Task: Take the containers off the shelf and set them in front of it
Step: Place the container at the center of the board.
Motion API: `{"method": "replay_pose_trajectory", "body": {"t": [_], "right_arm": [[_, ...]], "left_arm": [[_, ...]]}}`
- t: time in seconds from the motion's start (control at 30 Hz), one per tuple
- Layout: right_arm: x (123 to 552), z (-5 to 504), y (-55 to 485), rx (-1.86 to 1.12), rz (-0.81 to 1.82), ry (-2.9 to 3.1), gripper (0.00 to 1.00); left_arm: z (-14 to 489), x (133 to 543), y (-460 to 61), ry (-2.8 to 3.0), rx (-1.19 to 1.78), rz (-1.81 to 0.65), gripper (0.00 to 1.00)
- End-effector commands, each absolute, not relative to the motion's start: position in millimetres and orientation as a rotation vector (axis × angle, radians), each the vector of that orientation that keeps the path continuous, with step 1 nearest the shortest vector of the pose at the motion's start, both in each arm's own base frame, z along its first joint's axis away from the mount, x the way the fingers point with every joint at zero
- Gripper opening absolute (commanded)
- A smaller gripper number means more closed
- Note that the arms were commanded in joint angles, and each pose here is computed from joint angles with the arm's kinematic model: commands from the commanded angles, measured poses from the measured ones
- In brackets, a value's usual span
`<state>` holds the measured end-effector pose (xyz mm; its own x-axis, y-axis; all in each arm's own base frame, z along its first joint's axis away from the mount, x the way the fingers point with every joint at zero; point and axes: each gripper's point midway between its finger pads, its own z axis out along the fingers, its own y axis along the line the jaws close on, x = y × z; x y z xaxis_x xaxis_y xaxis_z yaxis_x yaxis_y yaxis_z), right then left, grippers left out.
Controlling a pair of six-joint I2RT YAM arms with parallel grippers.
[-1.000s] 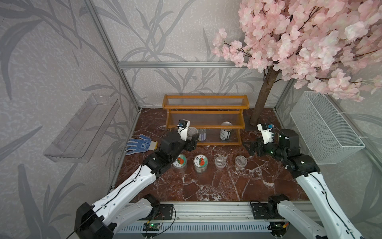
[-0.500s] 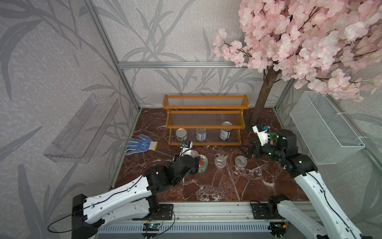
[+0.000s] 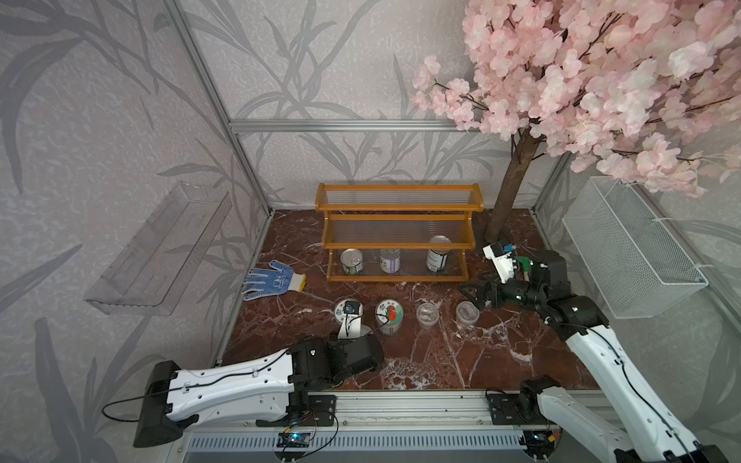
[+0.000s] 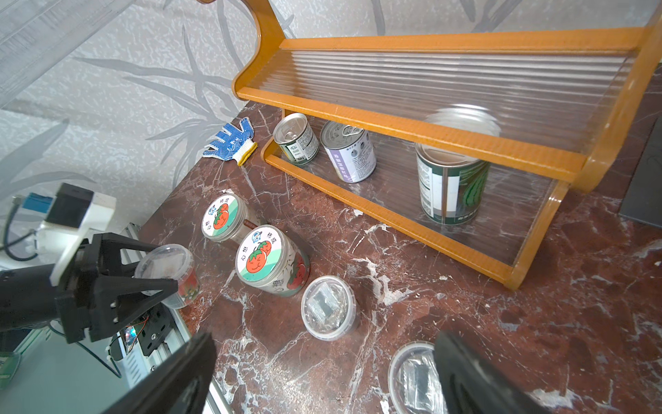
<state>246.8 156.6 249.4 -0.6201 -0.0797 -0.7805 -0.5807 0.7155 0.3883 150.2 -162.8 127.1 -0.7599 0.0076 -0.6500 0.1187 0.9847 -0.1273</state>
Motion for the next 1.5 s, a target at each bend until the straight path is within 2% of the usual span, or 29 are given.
{"method": "replay_pose_trajectory", "body": {"t": [0.0, 0.43, 0.73, 0.93, 1.47], "right_arm": [[247.1, 251.2, 160.1, -0.529, 0.824, 2.109, 0.99], [249.5, 248.3, 159.1, -0.535, 0.802, 2.120, 0.99], [250.4, 247.5, 159.3, -0.536, 0.799, 2.123, 0.99], [250.2, 247.4, 158.8, -0.536, 0.795, 2.124, 0.99], [250.8, 246.8, 157.7, -0.534, 0.785, 2.123, 0.99]], "left_arm": [[113.7, 150.3, -149.9, 2.427, 0.034, -0.151, 0.70], [68.1, 145.4, -128.4, 2.447, -0.019, -0.088, 0.70], [51.9, 138.8, -125.4, 2.482, -0.017, -0.112, 0.75], [54.5, 138.5, -119.8, 2.482, -0.003, -0.076, 0.80], [64.4, 141.9, -119.4, 2.454, -0.024, -0.093, 0.84]]}}
